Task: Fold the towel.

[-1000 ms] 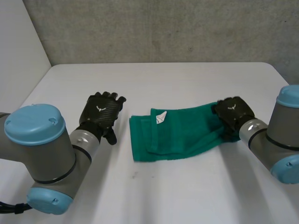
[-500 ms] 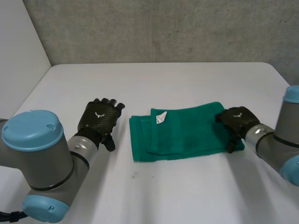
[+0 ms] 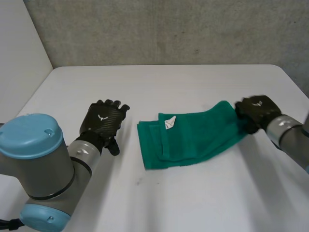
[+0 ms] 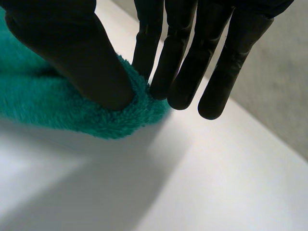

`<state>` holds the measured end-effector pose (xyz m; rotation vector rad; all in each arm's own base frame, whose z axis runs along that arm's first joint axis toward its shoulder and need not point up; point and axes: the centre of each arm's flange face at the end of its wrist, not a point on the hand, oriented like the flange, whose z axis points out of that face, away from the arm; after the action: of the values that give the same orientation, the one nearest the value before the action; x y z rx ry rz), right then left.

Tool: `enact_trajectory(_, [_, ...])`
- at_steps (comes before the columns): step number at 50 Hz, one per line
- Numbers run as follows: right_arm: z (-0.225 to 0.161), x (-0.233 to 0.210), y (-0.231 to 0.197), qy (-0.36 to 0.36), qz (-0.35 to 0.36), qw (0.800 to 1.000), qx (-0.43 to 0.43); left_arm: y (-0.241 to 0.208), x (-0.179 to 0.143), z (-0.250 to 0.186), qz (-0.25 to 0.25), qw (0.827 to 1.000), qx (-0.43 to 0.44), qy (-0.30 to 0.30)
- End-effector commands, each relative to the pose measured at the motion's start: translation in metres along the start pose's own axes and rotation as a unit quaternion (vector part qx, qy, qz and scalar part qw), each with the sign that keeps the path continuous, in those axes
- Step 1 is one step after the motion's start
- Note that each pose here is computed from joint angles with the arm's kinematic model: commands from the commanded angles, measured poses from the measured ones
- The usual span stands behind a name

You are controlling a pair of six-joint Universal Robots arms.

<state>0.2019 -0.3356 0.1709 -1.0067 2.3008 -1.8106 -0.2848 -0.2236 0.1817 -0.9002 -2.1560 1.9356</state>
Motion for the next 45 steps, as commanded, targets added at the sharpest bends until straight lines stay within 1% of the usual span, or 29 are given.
enact_trajectory(1, [-0.014, -0.078, -0.06, -0.094, -0.045, 0.991, 0.083, -0.007, -0.003, -0.005, -0.001, 1.0, 0.01, -0.004])
enact_trajectory(2, [-0.022, -0.1, -0.069, -0.123, -0.054, 0.986, 0.095, -0.008, -0.003, -0.006, -0.001, 1.0, 0.011, -0.005])
enact_trajectory(4, [-0.028, -0.12, -0.074, -0.152, -0.061, 0.981, 0.104, -0.007, -0.005, -0.007, -0.001, 1.0, 0.011, -0.007])
enact_trajectory(5, [-0.032, -0.141, -0.072, -0.179, -0.069, 0.976, 0.107, -0.008, -0.005, -0.007, -0.002, 1.0, 0.011, -0.007])
enact_trajectory(7, [-0.035, -0.168, -0.064, -0.219, -0.08, 0.967, 0.106, -0.008, -0.007, -0.007, -0.003, 1.0, 0.011, -0.009])
enact_trajectory(11, [-0.041, -0.197, -0.054, -0.272, -0.107, 0.95, 0.109, -0.009, -0.008, -0.005, -0.004, 1.0, 0.013, -0.012])
enact_trajectory(14, [-0.037, -0.201, -0.052, -0.271, -0.119, 0.949, 0.109, -0.013, -0.009, -0.003, -0.011, 1.0, 0.021, -0.014])
enact_trajectory(18, [-0.032, -0.192, -0.056, -0.245, -0.116, 0.957, 0.107, -0.028, -0.01, 0.003, -0.028, 0.998, 0.047, -0.015])
enact_trajectory(19, [-0.029, -0.186, -0.057, -0.214, -0.106, 0.967, 0.094, -0.033, -0.011, 0.007, -0.038, 0.998, 0.056, -0.017])
enact_trajectory(21, [-0.029, -0.183, -0.058, -0.203, -0.099, 0.97, 0.091, -0.038, -0.008, 0.011, -0.05, 0.997, 0.064, -0.013])
enact_trajectory(22, [-0.031, -0.169, -0.068, -0.172, -0.07, 0.979, 0.089, -0.039, -0.006, 0.013, -0.057, 0.996, 0.066, -0.009])
enact_trajectory(24, [-0.033, -0.152, -0.077, -0.148, -0.043, 0.983, 0.094, -0.045, 0.009, 0.017, -0.074, 0.994, 0.075, 0.011])
enact_trajectory(25, [-0.033, -0.144, -0.08, -0.14, -0.028, 0.985, 0.094, -0.045, 0.009, 0.017, -0.074, 0.994, 0.075, 0.011])
enact_trajectory(26, [-0.033, -0.136, -0.081, -0.134, -0.013, 0.987, 0.093, -0.051, 0.025, 0.022, -0.088, 0.992, 0.082, 0.033])
enact_trajectory(29, [-0.028, -0.118, -0.078, -0.124, 0.041, 0.988, 0.083, -0.051, 0.035, 0.025, -0.096, 0.991, 0.077, 0.046])
enact_trajectory(30, [-0.026, -0.113, -0.076, -0.128, 0.056, 0.987, 0.076, -0.047, 0.046, 0.031, -0.109, 0.99, 0.061, 0.062])
enact_trajectory(33, [-0.023, -0.108, -0.069, -0.137, 0.066, 0.987, 0.056, -0.042, 0.053, 0.036, -0.12, 0.989, 0.046, 0.07])
enact_trajectory(34, [-0.018, -0.106, -0.06, -0.142, 0.072, 0.987, 0.036, -0.038, 0.058, 0.038, -0.125, 0.989, 0.037, 0.075])
enact_trajectory(36, [-0.011, -0.106, -0.048, -0.145, 0.076, 0.986, 0.011, -0.019, 0.075, 0.046, -0.138, 0.986, -0.006, 0.091])
enact_trajectory(38, [-0.001, -0.106, -0.034, -0.146, 0.08, 0.986, -0.015, -0.003, 0.081, 0.051, -0.139, 0.985, -0.042, 0.094])
enact_trajectory(41, [0.007, -0.108, -0.025, -0.152, 0.076, 0.985, -0.034, 0.01, 0.085, 0.054, -0.134, 0.984, -0.072, 0.095])
enact_trajectory(44, [0.008, -0.109, -0.024, -0.153, 0.074, 0.985, -0.037, 0.022, 0.081, 0.055, -0.128, 0.984, -0.099, 0.074])
enact_trajectory(45, [0.014, -0.109, -0.019, -0.155, 0.068, 0.984, -0.048, 0.024, 0.079, 0.055, -0.126, 0.984, -0.103, 0.066])
